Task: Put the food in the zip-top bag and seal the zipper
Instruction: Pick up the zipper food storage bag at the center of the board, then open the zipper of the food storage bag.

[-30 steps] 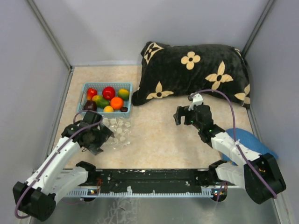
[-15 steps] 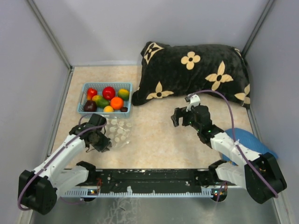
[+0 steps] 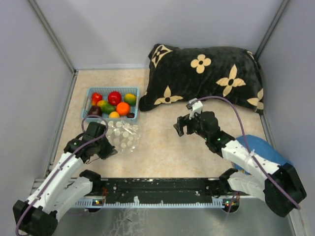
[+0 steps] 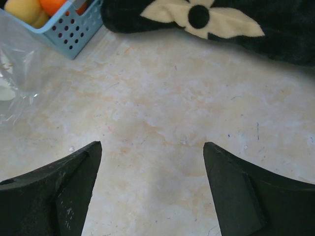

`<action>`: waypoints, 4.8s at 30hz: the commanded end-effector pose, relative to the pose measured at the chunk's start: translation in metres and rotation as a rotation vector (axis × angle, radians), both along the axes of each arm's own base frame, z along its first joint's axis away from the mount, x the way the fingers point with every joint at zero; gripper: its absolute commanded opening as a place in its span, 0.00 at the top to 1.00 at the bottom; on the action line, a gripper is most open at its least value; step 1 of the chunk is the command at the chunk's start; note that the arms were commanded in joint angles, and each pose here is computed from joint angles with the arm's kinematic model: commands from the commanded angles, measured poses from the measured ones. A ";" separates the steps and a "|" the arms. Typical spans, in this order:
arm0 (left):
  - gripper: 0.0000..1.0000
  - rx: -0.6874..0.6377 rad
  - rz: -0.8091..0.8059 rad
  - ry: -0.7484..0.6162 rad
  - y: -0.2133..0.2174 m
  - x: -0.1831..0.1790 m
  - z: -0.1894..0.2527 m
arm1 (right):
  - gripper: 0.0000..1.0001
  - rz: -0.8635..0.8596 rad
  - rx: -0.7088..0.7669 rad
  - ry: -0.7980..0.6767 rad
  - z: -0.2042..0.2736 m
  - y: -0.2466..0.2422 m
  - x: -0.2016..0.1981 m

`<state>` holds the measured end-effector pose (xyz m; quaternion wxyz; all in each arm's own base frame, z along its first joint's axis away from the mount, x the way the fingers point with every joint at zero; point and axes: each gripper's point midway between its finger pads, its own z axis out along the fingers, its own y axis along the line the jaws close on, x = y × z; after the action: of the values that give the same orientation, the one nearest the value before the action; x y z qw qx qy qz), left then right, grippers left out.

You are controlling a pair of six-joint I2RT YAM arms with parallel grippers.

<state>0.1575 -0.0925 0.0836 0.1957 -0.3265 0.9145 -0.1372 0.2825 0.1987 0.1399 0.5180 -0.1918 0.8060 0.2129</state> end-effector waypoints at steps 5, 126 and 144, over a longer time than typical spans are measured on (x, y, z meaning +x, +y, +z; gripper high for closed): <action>1.00 -0.068 -0.261 -0.176 -0.035 0.018 0.043 | 0.19 0.157 0.003 -0.110 0.052 0.032 -0.029; 0.27 -0.168 -0.566 -0.416 -0.234 0.115 0.045 | 1.00 0.010 0.071 -0.054 0.001 0.049 -0.055; 1.00 -0.128 -0.598 -0.298 -0.225 0.097 -0.003 | 1.00 -0.045 -0.011 -0.071 -0.010 0.053 -0.047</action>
<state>0.2589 -0.3115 0.0802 0.2630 -0.0420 0.9240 -0.2744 0.2220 0.2387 0.1012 0.5137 -0.2077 0.8128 0.1797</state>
